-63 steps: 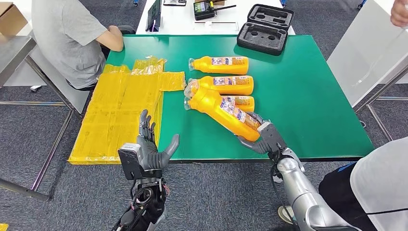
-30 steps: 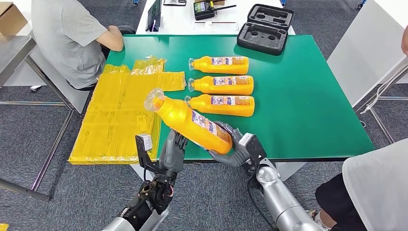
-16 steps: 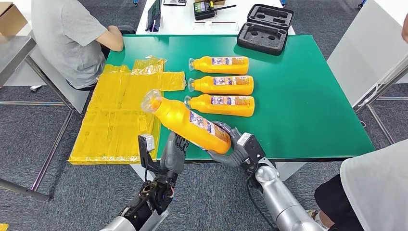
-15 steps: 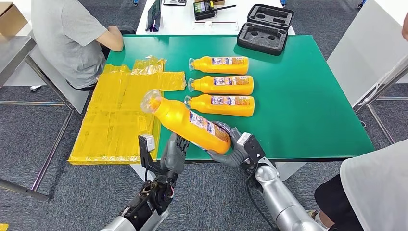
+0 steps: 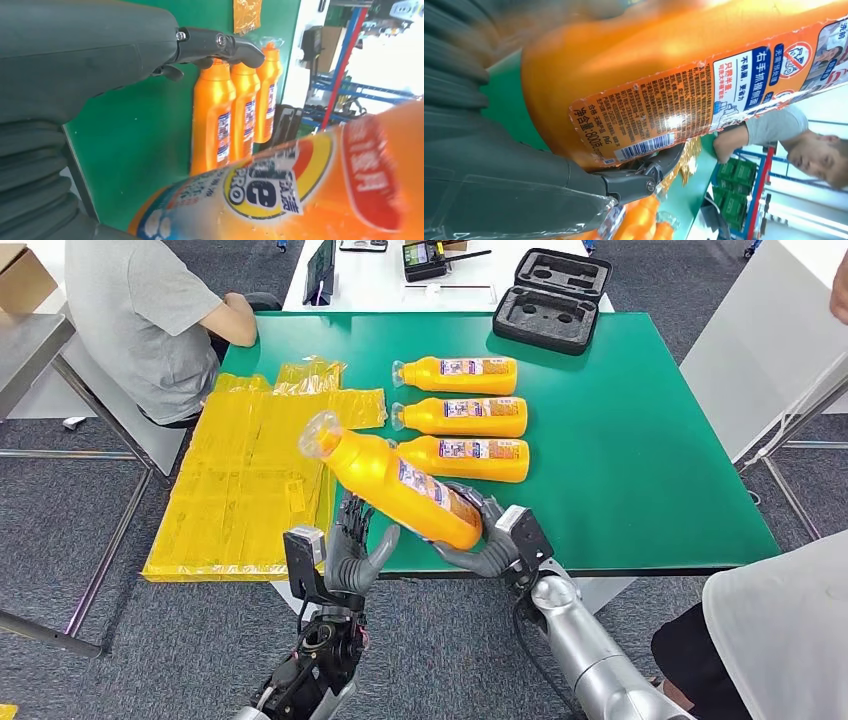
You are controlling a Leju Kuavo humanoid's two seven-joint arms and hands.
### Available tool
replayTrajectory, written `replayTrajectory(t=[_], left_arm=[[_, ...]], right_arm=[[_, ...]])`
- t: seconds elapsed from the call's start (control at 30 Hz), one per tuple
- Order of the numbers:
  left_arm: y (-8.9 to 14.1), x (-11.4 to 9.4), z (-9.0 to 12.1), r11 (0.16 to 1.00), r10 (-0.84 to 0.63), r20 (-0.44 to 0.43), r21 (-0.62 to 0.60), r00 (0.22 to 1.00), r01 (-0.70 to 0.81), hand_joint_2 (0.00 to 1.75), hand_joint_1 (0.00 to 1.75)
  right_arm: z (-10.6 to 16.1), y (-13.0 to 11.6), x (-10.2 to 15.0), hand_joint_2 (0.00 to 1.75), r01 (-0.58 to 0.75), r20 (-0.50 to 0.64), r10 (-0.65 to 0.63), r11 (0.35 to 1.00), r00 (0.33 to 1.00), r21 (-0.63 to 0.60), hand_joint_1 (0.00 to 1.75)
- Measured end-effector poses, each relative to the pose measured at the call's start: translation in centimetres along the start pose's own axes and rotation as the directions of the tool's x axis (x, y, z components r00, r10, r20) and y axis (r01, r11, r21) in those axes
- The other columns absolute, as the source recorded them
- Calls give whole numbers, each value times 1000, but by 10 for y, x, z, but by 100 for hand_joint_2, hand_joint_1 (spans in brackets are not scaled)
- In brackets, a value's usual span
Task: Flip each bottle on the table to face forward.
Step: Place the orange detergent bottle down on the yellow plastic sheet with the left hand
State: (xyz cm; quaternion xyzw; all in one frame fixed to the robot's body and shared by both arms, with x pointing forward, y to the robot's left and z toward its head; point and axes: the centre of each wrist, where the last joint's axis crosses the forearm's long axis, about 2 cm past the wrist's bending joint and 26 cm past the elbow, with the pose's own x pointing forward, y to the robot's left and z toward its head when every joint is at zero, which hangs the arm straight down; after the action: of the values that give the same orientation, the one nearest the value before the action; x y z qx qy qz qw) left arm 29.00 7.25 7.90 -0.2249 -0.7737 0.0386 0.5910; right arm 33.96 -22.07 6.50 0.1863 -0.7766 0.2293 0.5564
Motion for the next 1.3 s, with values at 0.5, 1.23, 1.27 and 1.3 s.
replayTrajectory(t=[0.5, 1.23, 1.27, 1.3], left_arm=[[10, 8, -2, 994, 83, 51, 67, 995, -87, 175, 0], [-4, 8, -3, 973, 230, 45, -47, 972, -228, 175, 0], [-5, 8, -3, 972, 230, 44, -52, 972, -228, 175, 0], [-6, 9, -3, 972, 230, 43, -55, 972, -228, 175, 0]], right_arm=[[2, -17, 5, 175, 37, 33, -35, 998, 999, -53, 175], [1, 19, -8, 175, -46, -46, 48, 997, 998, 54, 175], [1, 20, -8, 175, -46, -49, 49, 997, 998, 58, 175], [1, 21, -9, 175, -45, -51, 48, 997, 998, 60, 175]])
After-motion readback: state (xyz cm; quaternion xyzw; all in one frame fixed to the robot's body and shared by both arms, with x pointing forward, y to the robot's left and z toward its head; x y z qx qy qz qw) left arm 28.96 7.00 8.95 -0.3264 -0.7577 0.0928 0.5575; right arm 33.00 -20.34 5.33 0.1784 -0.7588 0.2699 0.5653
